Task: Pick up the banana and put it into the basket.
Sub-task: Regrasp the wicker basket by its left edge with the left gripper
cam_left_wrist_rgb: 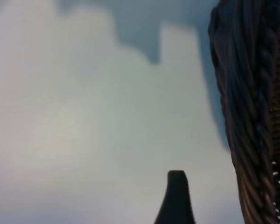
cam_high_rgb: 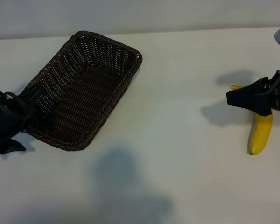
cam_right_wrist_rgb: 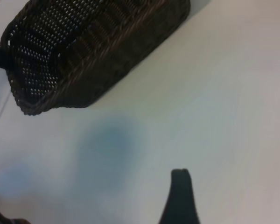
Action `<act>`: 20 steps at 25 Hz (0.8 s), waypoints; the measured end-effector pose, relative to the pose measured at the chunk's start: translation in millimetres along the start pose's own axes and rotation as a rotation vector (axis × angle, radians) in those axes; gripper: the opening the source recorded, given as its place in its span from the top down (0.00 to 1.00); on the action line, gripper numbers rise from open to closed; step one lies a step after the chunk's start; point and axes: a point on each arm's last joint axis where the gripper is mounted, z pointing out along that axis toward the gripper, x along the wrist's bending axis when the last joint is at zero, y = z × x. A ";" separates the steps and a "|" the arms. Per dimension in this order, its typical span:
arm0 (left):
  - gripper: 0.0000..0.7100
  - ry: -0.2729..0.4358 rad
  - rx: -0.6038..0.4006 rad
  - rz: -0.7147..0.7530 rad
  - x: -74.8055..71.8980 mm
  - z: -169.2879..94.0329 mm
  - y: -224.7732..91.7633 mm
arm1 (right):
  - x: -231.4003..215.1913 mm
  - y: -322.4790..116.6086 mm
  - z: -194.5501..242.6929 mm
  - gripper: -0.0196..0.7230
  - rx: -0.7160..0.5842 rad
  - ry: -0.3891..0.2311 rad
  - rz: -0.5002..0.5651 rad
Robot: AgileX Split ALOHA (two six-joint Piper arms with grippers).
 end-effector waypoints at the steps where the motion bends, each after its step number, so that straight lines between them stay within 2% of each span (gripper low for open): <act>1: 0.14 0.005 0.002 -0.001 -0.6 2.6 0.7 | 0.0 0.0 0.0 0.20 0.000 0.000 0.000; 8: 0.14 -0.005 -0.010 -0.013 -7.5 19.8 7.2 | 0.0 0.0 0.0 0.20 0.000 0.000 0.000; 15: 0.15 0.035 0.014 -0.042 -10.0 42.1 10.8 | 0.0 0.0 0.0 0.20 0.000 0.000 0.000; 18: 0.19 0.027 0.010 -0.064 -11.5 45.3 11.9 | 0.0 0.0 0.0 0.20 0.000 0.000 0.000; 20: 0.25 0.018 0.004 -0.071 -12.3 45.6 12.5 | 0.0 0.0 0.0 0.20 0.000 0.000 0.000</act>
